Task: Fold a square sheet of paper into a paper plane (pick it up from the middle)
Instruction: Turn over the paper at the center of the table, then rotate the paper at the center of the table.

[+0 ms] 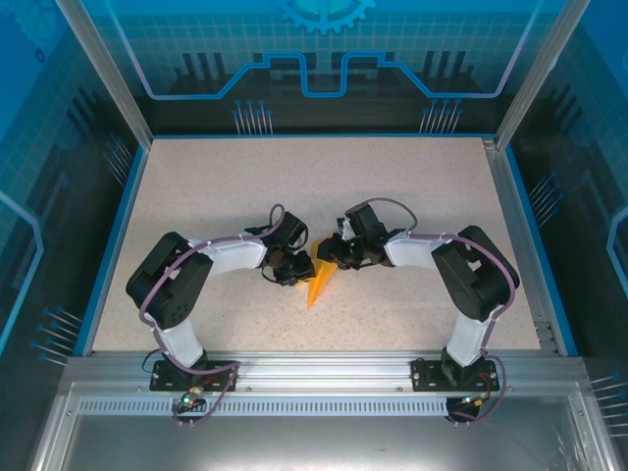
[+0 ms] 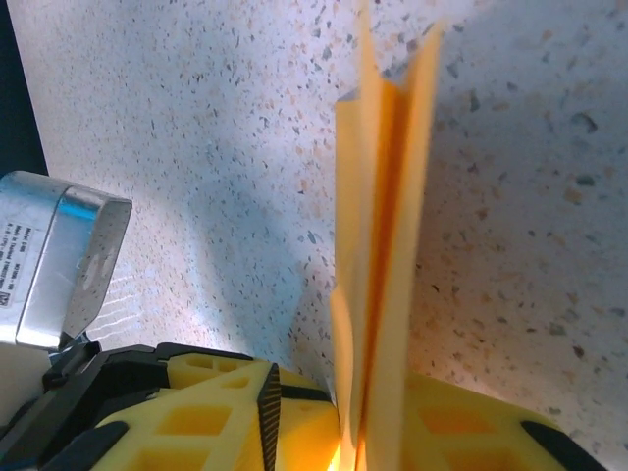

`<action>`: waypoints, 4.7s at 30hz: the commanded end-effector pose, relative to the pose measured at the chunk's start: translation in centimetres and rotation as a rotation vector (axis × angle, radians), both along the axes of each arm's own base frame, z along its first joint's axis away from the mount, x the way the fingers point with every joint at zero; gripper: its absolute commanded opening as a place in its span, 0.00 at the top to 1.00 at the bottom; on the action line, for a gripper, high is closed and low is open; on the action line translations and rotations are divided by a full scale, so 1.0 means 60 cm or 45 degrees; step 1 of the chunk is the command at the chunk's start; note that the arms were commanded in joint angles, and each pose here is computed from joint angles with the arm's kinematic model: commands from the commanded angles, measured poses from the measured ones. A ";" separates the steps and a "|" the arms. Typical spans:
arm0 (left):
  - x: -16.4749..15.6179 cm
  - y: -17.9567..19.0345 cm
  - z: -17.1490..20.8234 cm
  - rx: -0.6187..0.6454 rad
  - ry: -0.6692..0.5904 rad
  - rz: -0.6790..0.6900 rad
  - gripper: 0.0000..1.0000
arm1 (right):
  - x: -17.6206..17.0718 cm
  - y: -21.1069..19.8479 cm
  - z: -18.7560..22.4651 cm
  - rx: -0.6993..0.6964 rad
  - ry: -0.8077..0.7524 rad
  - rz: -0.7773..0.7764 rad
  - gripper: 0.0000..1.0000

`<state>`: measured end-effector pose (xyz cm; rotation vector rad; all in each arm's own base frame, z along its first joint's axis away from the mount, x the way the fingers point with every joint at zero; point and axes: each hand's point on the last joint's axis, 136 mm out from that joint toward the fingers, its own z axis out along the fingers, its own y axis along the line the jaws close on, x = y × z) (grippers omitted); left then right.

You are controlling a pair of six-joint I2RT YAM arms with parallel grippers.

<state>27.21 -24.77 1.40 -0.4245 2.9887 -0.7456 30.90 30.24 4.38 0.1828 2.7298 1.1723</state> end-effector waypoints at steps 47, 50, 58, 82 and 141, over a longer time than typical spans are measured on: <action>-0.042 0.212 0.091 0.210 -0.323 0.555 0.59 | -0.069 0.090 0.056 -0.831 -0.123 0.525 0.47; -0.042 0.207 0.089 0.199 -0.316 0.540 0.58 | -0.062 0.059 0.100 -0.679 -0.164 0.442 0.41; -0.034 0.181 0.084 0.139 -0.291 0.475 0.57 | -0.063 -0.031 0.119 -0.231 -0.130 0.330 0.48; -0.025 0.109 0.067 -0.023 -0.173 0.287 0.54 | -0.015 -0.007 -0.044 -0.194 0.147 0.181 0.74; 0.014 0.023 0.069 -0.240 -0.084 0.164 0.49 | -0.113 -0.089 -0.045 -0.073 0.123 0.208 0.80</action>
